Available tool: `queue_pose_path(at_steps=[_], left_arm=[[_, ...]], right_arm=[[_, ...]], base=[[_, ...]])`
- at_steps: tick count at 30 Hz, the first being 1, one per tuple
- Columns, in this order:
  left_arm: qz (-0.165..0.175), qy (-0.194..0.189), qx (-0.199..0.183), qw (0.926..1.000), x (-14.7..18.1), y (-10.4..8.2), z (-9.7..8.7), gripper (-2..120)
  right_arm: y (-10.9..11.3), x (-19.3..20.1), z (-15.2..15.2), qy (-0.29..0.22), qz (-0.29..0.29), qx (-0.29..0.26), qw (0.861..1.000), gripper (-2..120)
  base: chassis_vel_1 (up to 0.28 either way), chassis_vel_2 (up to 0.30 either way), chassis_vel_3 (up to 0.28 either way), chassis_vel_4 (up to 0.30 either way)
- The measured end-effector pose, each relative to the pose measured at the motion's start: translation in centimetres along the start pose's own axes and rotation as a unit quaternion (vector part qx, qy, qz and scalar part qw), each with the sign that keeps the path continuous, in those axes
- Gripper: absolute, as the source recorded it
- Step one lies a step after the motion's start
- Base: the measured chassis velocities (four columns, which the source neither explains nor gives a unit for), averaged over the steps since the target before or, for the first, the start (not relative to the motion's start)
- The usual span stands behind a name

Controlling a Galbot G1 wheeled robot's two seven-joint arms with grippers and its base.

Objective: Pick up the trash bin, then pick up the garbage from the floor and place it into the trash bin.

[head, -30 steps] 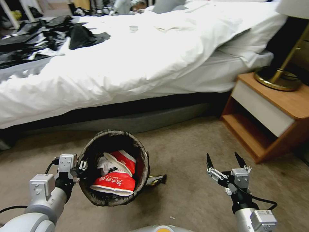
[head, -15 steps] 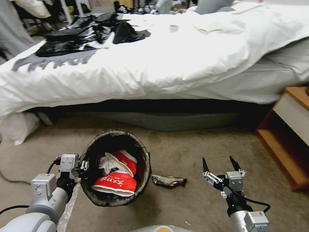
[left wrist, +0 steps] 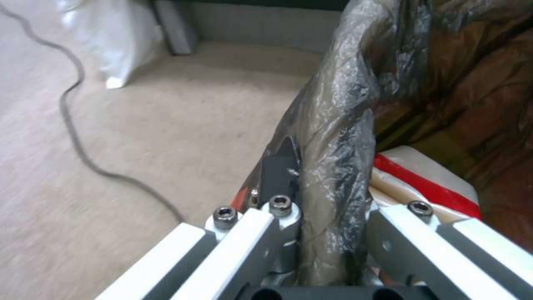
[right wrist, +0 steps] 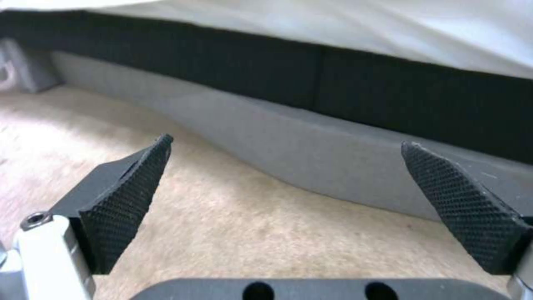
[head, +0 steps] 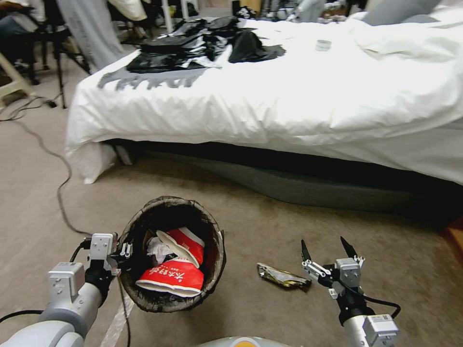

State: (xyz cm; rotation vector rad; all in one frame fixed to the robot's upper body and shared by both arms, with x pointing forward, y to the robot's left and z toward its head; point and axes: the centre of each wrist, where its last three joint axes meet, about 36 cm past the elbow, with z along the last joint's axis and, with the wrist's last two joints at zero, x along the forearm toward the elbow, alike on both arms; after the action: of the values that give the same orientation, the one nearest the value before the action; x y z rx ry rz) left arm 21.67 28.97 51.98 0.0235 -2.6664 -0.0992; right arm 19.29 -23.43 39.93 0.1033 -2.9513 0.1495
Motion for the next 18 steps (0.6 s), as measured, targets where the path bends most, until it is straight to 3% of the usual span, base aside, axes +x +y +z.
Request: queue_pose_path(at_steps=[5, 10, 18], left_arm=[[-0.004, -0.004, -0.004, 1.0000, 0.1, 0.0, 0.1, 0], [-0.011, 0.000, -0.002, 0.9999, 0.2, 0.1, 0.3, 0], [-0.027, 0.005, 0.001, 0.9996, 0.4, 0.3, 0.4, 0]], right_arm=[[-2.3, -1.7, -0.6, 0.048, -0.064, 0.020, 0.997, 100], [-3.0, -3.7, -0.7, 0.078, -0.097, 0.023, 0.992, 100], [-4.5, -8.5, -1.4, 0.157, -0.173, 0.038, 0.972, 100]], base=[[0.083, 0.077, 0.068, 0.065], [0.010, 0.023, 0.014, 0.007], [0.000, 0.000, 0.000, 0.000]])
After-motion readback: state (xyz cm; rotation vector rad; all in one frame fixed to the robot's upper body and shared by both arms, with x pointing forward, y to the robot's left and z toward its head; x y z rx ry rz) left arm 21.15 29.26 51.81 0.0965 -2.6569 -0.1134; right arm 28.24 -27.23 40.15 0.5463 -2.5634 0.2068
